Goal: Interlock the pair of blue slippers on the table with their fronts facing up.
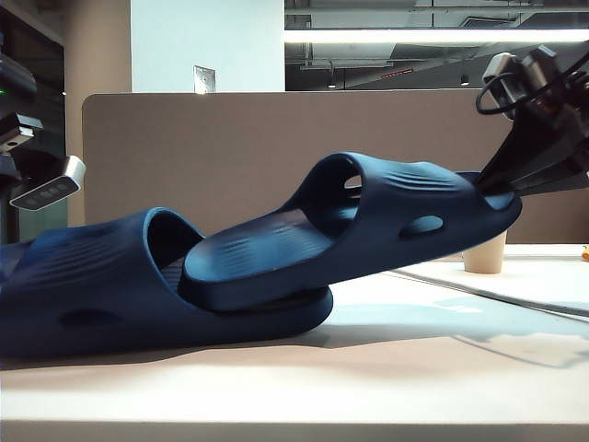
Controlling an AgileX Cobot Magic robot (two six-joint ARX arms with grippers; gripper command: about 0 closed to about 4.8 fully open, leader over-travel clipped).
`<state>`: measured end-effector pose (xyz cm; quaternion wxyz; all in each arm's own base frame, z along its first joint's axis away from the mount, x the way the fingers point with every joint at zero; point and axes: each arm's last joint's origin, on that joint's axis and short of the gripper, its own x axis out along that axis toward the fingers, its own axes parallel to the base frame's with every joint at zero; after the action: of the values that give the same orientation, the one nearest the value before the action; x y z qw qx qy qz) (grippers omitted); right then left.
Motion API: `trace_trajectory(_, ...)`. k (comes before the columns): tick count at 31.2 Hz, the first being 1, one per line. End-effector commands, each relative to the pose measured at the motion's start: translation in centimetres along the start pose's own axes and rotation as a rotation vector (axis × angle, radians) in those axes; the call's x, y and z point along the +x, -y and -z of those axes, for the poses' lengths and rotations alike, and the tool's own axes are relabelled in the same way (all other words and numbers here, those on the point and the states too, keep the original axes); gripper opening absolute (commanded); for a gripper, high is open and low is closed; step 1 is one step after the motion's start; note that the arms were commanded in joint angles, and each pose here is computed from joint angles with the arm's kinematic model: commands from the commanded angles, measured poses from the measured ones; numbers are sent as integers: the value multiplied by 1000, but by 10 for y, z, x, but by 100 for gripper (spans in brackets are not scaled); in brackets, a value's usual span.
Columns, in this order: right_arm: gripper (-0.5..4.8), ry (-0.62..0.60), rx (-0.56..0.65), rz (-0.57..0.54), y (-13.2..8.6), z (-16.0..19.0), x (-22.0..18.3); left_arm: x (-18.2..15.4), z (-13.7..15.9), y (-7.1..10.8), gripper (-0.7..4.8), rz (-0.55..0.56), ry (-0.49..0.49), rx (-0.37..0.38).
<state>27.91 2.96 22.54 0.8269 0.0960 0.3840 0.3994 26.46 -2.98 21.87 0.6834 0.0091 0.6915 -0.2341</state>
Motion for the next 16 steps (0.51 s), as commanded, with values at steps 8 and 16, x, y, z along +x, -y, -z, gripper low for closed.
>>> trace_trajectory(8, -3, 54, -3, 110, 5, -11, 7, 5, -10, -3, -3, -8, 35, 6)
trace_trajectory(16, -4, 36, -27, 86, 13, -10, 33, 20, -20, -2, -3, -2, 5, 27)
